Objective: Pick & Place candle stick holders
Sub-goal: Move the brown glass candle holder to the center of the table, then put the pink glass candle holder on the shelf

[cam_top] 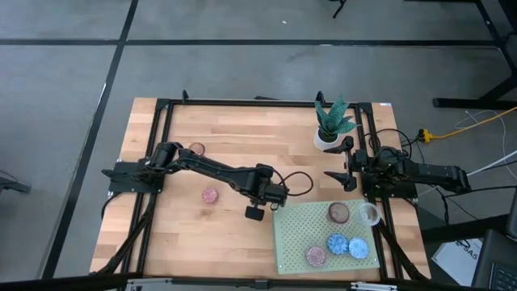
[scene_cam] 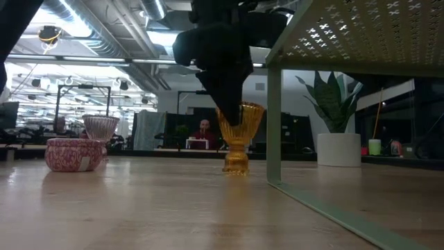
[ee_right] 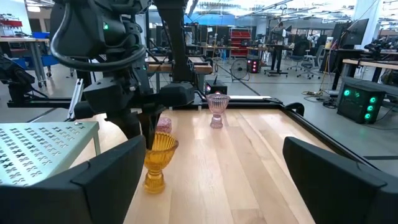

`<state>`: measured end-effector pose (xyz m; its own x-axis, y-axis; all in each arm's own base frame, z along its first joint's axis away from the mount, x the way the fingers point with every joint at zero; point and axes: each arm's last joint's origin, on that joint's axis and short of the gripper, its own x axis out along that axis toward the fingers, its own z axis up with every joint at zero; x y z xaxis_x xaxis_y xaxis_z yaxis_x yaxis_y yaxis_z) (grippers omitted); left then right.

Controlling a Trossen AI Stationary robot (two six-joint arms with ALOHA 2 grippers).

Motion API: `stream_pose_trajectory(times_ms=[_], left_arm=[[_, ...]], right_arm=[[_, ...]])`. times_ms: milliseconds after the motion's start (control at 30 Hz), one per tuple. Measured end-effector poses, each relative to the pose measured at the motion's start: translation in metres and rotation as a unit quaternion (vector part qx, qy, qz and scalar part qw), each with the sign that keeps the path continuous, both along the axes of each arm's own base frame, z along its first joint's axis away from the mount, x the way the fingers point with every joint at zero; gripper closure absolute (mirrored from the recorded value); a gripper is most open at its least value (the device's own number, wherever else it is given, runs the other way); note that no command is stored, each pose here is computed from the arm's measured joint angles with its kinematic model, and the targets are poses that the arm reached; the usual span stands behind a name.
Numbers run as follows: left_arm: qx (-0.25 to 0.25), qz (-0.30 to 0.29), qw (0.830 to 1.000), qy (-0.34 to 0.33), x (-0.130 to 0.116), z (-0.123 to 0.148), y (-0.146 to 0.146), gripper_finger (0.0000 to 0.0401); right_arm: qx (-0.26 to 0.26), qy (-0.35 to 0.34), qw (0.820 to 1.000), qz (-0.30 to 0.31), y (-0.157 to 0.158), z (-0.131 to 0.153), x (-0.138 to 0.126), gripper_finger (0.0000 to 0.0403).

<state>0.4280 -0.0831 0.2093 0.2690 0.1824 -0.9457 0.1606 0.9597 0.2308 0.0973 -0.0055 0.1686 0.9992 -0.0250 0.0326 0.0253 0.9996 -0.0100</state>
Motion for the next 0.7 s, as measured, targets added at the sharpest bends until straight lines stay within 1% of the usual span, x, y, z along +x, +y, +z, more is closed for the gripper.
stream_pose_trajectory(times_ms=[200, 367, 533, 600, 700], left_arm=[[0.004, 0.0, 1.0, -0.004, -0.001, 0.003, 0.0, 0.0267], [0.003, -0.009, 1.0, -0.017, -0.009, 0.021, -0.004, 0.0228], [0.004, -0.012, 1.0, -0.018, -0.025, 0.046, -0.006, 0.0209], [0.003, -0.002, 1.0, -0.009, -0.033, 0.054, -0.005, 0.0208], [0.004, 0.027, 1.0, 0.009, -0.045, 0.064, -0.001, 0.0208]], right_arm=[[0.0, 0.0, 1.0, 0.0, 0.0, 0.0, 0.0, 0.002], [0.0, 0.0, 1.0, 0.0, 0.0, 0.0, 0.0, 0.002], [0.0, 0.0, 1.0, 0.0, 0.0, 0.0, 0.0, 0.002], [0.0, 0.0, 1.0, 0.0, 0.0, 0.0, 0.0, 0.002], [0.0, 0.0, 1.0, 0.0, 0.0, 0.0, 0.0, 0.002]])
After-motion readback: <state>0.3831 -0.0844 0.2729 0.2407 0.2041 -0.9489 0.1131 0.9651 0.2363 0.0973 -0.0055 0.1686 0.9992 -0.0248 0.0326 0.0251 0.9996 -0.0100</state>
